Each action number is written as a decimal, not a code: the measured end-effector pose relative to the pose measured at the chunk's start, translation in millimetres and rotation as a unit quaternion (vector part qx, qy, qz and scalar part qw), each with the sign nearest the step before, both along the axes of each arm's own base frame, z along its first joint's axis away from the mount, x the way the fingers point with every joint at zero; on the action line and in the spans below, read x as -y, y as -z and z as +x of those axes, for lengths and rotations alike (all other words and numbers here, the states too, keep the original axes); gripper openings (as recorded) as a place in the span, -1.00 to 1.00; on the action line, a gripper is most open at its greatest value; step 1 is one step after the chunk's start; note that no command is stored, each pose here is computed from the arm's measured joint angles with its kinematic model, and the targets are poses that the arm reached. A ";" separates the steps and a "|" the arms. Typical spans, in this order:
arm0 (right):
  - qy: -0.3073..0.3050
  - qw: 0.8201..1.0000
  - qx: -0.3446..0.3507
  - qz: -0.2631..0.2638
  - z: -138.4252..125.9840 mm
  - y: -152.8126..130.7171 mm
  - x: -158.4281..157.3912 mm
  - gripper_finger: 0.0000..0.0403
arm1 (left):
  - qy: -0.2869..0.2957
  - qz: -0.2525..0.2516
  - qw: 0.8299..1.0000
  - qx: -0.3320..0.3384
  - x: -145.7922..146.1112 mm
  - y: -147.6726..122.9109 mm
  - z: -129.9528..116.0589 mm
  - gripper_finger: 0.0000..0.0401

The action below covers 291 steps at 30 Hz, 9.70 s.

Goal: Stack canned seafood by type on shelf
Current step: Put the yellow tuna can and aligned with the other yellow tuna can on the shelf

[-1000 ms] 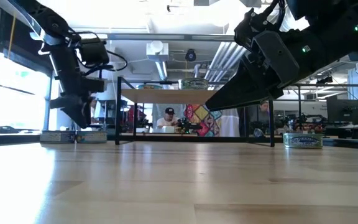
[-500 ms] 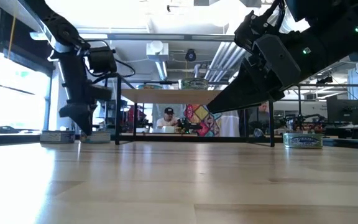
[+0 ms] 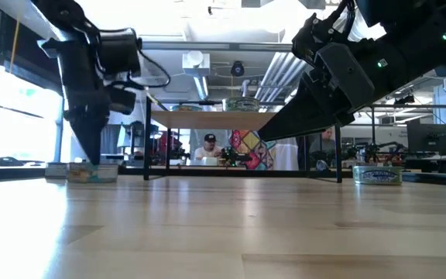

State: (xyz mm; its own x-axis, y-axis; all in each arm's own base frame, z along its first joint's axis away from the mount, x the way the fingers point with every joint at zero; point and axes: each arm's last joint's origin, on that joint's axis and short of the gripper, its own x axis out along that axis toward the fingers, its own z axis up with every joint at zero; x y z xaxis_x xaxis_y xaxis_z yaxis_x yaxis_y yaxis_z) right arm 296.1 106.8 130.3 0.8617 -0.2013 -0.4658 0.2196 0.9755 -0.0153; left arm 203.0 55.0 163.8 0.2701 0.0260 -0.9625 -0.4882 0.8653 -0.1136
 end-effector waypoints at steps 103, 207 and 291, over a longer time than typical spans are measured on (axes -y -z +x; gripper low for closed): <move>-0.250 0.920 -0.077 -0.292 20.6 -20.1 -13.8 0.37 | 0.342 0.229 0.897 0.164 174.1 -6.9 129.2 -1.00; -0.059 0.998 -0.003 0.038 42.6 10.9 -9.6 0.03 | 0.281 0.377 0.883 0.014 184.9 -60.3 104.9 -0.41; -0.066 0.998 -0.012 0.009 34.9 13.5 -25.1 0.05 | 0.134 0.423 0.894 -0.065 -9.9 -122.4 107.4 0.30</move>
State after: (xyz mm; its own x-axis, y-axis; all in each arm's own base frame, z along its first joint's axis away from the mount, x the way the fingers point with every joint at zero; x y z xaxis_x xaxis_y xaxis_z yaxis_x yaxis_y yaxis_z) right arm 331.0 131.9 116.8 0.8682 -0.0792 -0.4898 0.0897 0.9960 -0.0022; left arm 310.4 64.9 286.2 0.2628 0.7105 -0.6527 -0.2116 0.7025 0.6795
